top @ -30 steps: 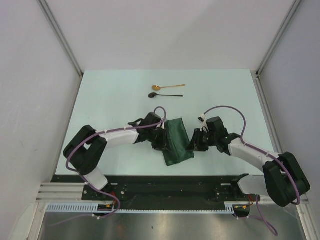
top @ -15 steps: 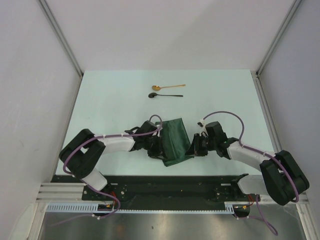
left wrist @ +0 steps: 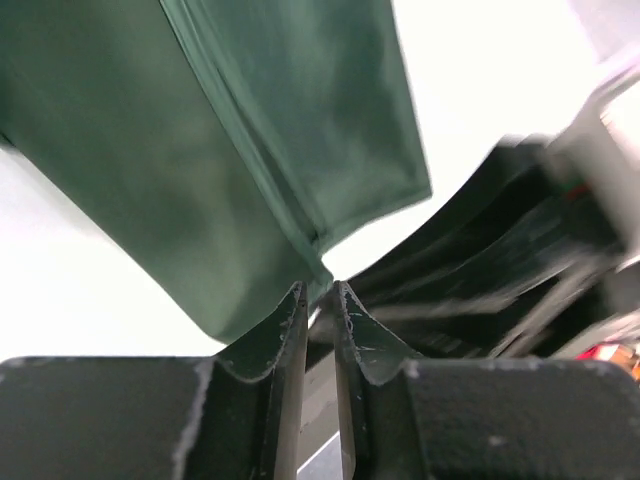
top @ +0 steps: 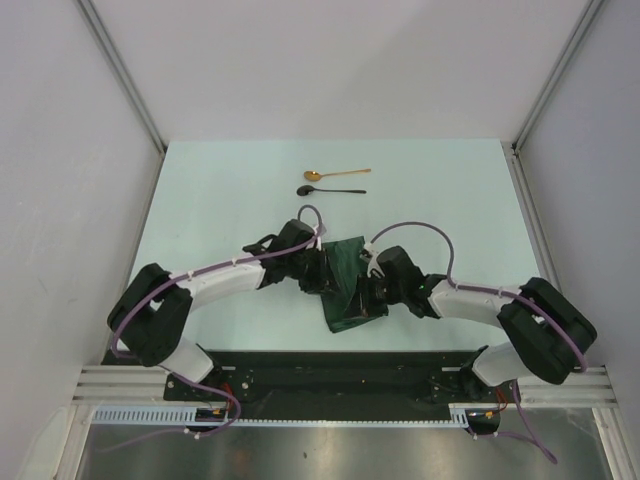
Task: Fold the napkin into a case and place the utensils inside
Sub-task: Fold the lower triangle-folded napkin at the center of the board.
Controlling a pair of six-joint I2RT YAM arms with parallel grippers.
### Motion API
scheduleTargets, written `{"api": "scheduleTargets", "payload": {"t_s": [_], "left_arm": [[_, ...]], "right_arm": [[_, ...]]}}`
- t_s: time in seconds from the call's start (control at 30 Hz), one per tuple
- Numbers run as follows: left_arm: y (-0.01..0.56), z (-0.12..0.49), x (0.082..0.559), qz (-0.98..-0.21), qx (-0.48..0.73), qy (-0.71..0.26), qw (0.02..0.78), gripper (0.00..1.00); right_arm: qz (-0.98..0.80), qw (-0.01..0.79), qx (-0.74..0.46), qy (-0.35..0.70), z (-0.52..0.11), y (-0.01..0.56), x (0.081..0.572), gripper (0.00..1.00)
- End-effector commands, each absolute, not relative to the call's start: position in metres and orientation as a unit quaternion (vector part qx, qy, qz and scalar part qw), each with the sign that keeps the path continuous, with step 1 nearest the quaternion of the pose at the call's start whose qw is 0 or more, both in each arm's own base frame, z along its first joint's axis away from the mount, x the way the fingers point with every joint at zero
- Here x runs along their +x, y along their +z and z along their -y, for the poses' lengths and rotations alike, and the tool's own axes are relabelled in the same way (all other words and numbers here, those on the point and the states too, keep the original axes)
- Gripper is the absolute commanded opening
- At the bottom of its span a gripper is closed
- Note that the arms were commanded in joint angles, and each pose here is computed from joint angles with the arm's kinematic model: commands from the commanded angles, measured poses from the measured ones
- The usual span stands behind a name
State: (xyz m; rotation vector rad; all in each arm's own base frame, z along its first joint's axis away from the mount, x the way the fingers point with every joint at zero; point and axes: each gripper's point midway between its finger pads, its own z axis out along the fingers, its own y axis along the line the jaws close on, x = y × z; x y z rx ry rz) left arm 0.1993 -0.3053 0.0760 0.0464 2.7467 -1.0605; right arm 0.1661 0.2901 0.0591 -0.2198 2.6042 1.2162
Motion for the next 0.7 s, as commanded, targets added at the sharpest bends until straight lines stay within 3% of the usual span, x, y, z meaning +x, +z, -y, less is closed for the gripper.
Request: {"api": "scheduleTargets", "payload": {"t_s": [0.0,0.47,0.6,0.67], "left_arm": [[0.082,0.301,0.235,-0.924,-0.001,-0.358,0.131,0.20],[0.014,0.285,0.261,-0.946,-0.039,-0.307,0.097,0.17],[0.024,0.285,0.270,-0.946,-0.034,-0.305,0.107,0.17],[0.040,0.285,0.272,-0.943,-0.026,-0.310,0.121,0.19]], "right_arm": [[-0.876,0.140,-0.085,0.454,-0.325,0.074,0.172,0.18],[-0.890,0.087,-0.098,0.437,-0.338,0.022,0.146,0.16],[-0.883,0.090,-0.102,0.449,-0.341,0.033,0.150,0.18],[-0.873,0.119,-0.111,0.459,-0.348,0.058,0.160,0.23]]}}
